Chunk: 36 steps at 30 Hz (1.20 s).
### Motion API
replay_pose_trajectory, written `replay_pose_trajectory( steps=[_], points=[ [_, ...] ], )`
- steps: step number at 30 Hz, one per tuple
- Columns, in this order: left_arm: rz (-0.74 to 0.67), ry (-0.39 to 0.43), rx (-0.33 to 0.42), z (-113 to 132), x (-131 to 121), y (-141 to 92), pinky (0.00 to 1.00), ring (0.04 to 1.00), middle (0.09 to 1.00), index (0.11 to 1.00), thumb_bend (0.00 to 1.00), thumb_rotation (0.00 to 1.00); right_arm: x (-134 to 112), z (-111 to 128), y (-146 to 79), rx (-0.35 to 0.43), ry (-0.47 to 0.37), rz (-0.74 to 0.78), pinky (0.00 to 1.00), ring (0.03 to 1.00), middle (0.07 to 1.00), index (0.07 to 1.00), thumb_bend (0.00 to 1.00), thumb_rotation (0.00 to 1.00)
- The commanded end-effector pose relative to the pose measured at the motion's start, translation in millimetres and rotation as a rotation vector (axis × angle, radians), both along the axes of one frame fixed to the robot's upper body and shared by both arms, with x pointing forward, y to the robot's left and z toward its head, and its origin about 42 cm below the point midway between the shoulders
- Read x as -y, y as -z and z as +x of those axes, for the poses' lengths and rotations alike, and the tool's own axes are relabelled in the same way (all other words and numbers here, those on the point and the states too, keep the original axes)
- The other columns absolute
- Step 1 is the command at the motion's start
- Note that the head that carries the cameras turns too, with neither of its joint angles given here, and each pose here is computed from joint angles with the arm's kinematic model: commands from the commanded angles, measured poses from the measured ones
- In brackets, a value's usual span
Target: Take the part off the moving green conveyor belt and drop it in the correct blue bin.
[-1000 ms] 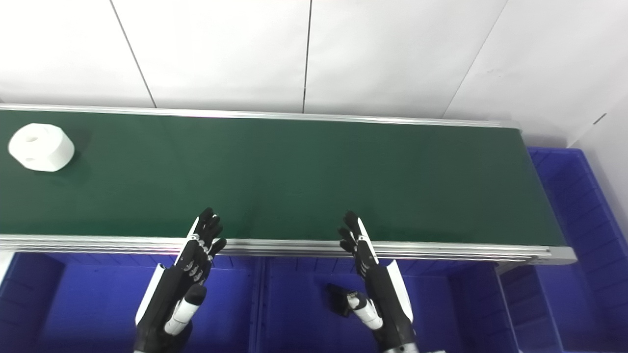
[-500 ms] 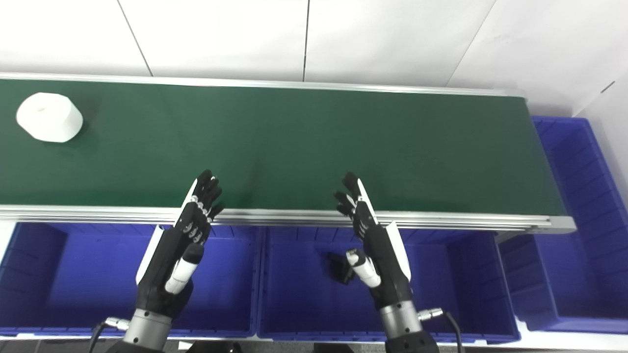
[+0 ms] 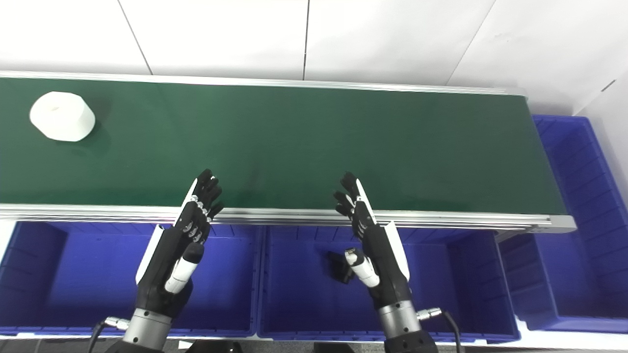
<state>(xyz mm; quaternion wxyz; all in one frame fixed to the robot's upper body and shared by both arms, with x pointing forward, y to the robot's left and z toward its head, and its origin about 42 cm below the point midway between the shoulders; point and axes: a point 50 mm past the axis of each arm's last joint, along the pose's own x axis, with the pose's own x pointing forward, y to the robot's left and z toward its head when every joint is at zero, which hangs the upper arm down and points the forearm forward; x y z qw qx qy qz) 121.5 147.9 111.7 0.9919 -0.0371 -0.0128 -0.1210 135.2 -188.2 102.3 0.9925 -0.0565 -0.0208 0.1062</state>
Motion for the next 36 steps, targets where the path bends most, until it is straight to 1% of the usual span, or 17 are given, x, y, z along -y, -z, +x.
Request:
replay_pose_trajectory(
  steps=[1, 7, 9, 11, 13, 14, 17, 22, 26, 31, 36],
  points=[
    [-0.008, -0.015, 0.046, -3, -1, -6, 0.95, 0.984, 0.994, 0.992, 0.91, 0.84, -2, -2, -6, 0.049, 0.003, 0.02, 0.9, 0.931, 0.978, 0.997, 0.95, 1.0],
    [-0.008, -0.011, 0.04, -7, -1, -2, 0.94, 0.99, 0.999, 0.998, 0.91, 0.83, -1, -10, -2, 0.032, 0.0, 0.035, 0.92, 0.946, 0.979, 0.998, 0.93, 1.0],
    [-0.008, -0.011, 0.037, -9, 0, -1, 0.95, 0.992, 1.0, 0.999, 0.91, 0.83, 1, -17, -3, 0.017, 0.012, 0.056, 0.92, 0.946, 0.987, 1.0, 0.92, 1.0],
    [-0.007, -0.009, 0.033, -12, -1, 0, 0.95, 0.996, 1.0, 0.996, 0.94, 0.84, 2, -24, -4, -0.001, 0.028, 0.077, 0.92, 0.942, 0.995, 1.0, 0.92, 1.0],
    [0.0, -0.006, 0.027, -18, -3, 1, 0.95, 0.996, 1.0, 0.998, 0.95, 0.86, 3, -32, -5, -0.011, 0.038, 0.093, 0.92, 0.943, 0.998, 1.0, 0.92, 1.0],
    [-0.001, -0.007, 0.018, -25, -6, 0, 0.95, 0.996, 1.0, 0.999, 0.95, 0.86, 4, -38, -6, -0.014, 0.05, 0.11, 0.92, 0.944, 1.0, 1.0, 0.92, 1.0],
    [-0.002, -0.005, -0.008, -41, -12, 0, 0.93, 0.987, 1.0, 1.0, 0.91, 0.87, 4, -51, -8, -0.017, 0.071, 0.128, 0.93, 0.938, 0.998, 1.0, 0.91, 1.0],
    [-0.003, 0.002, -0.022, -46, -16, 5, 0.93, 0.979, 0.996, 1.0, 0.87, 0.87, 0, -62, -7, -0.019, 0.046, 0.101, 0.93, 0.94, 0.998, 1.0, 0.92, 1.0],
    [-0.004, 0.009, -0.025, -41, -13, 8, 0.93, 0.982, 0.998, 1.0, 0.9, 0.85, -2, -63, -2, -0.012, 0.042, 0.079, 0.93, 0.941, 0.991, 1.0, 0.92, 1.0],
    [0.001, 0.008, -0.02, -37, -10, 11, 0.95, 0.987, 1.0, 1.0, 0.92, 0.86, -2, -61, 5, -0.011, 0.048, 0.075, 0.93, 0.945, 0.995, 1.0, 0.93, 1.0],
    [0.007, -0.013, -0.016, -35, -10, 16, 0.94, 0.988, 0.999, 1.0, 0.91, 0.85, 1, -58, 11, -0.011, 0.055, 0.074, 0.93, 0.948, 0.993, 1.0, 0.93, 1.0]
  ],
)
